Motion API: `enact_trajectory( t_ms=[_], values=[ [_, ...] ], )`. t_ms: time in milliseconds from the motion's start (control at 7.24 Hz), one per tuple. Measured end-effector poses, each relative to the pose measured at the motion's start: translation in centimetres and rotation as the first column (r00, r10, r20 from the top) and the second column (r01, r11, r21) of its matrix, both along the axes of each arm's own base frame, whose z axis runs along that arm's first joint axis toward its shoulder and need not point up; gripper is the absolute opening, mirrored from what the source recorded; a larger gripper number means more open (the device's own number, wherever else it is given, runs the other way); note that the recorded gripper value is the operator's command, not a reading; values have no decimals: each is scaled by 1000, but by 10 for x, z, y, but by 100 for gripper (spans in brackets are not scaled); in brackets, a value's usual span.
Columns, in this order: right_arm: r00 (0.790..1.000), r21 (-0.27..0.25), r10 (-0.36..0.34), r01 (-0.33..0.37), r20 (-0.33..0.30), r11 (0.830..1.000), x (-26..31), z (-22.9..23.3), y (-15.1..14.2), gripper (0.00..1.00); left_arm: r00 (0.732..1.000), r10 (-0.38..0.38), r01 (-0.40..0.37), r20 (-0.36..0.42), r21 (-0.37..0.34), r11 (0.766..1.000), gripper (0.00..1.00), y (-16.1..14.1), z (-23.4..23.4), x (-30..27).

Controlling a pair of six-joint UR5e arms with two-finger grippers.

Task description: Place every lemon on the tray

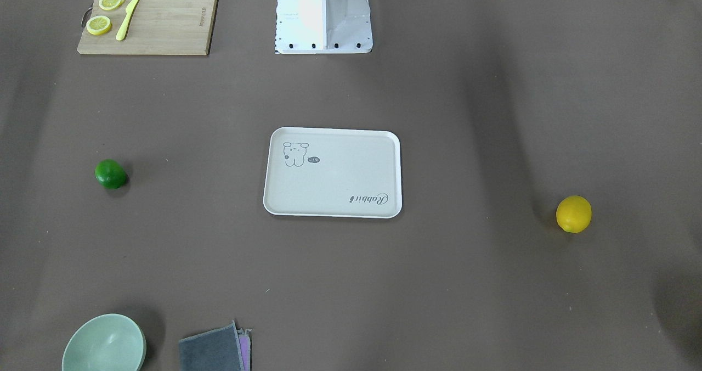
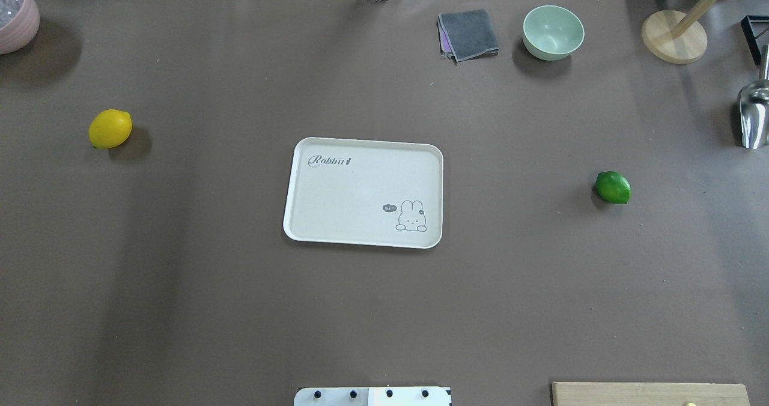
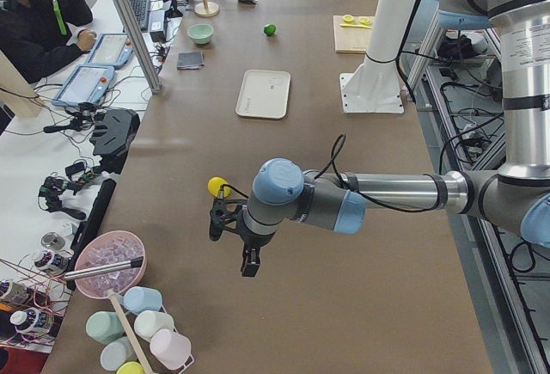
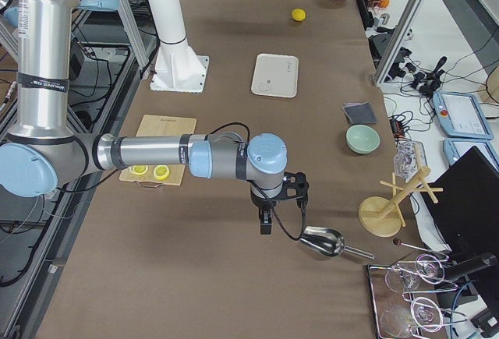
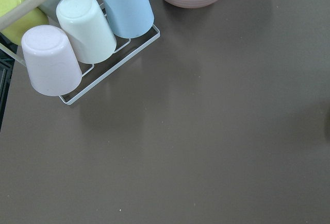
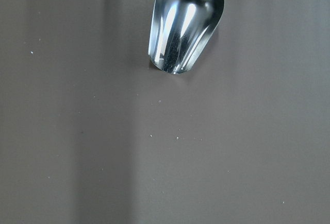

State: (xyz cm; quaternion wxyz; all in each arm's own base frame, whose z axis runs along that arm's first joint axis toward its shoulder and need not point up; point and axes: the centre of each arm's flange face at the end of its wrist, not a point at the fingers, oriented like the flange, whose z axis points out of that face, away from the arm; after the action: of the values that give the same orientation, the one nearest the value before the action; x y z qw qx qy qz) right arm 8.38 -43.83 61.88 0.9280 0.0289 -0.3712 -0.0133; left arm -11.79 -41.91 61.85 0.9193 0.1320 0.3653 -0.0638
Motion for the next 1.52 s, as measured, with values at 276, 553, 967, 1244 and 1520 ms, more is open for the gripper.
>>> enact_trajectory(
  t_ms=[276, 553, 967, 1244, 1520],
  values=[
    [999, 1, -1, 1, 40, 1000, -3, -2, -3, 100, 1000, 8, -9, 7, 56, 998, 98, -7, 1, 1],
    [997, 22, -5, 3, 75, 1000, -6, -13, -8, 100, 999, 43, -42, -7, 133, 990, 98, -19, -13, 13],
    [992, 53, -14, 7, 123, 999, -10, -31, -20, 100, 982, 180, -161, -50, 261, 952, 98, -62, -62, 66],
    [987, 143, -37, 15, 154, 990, -22, -40, -31, 100, 967, 250, -225, -42, 311, 923, 98, -86, -87, 101],
    [983, 170, -3, -29, 184, 985, -47, -39, -45, 100, 952, 305, -275, -30, 353, 894, 98, -108, -103, 134]
  ],
)
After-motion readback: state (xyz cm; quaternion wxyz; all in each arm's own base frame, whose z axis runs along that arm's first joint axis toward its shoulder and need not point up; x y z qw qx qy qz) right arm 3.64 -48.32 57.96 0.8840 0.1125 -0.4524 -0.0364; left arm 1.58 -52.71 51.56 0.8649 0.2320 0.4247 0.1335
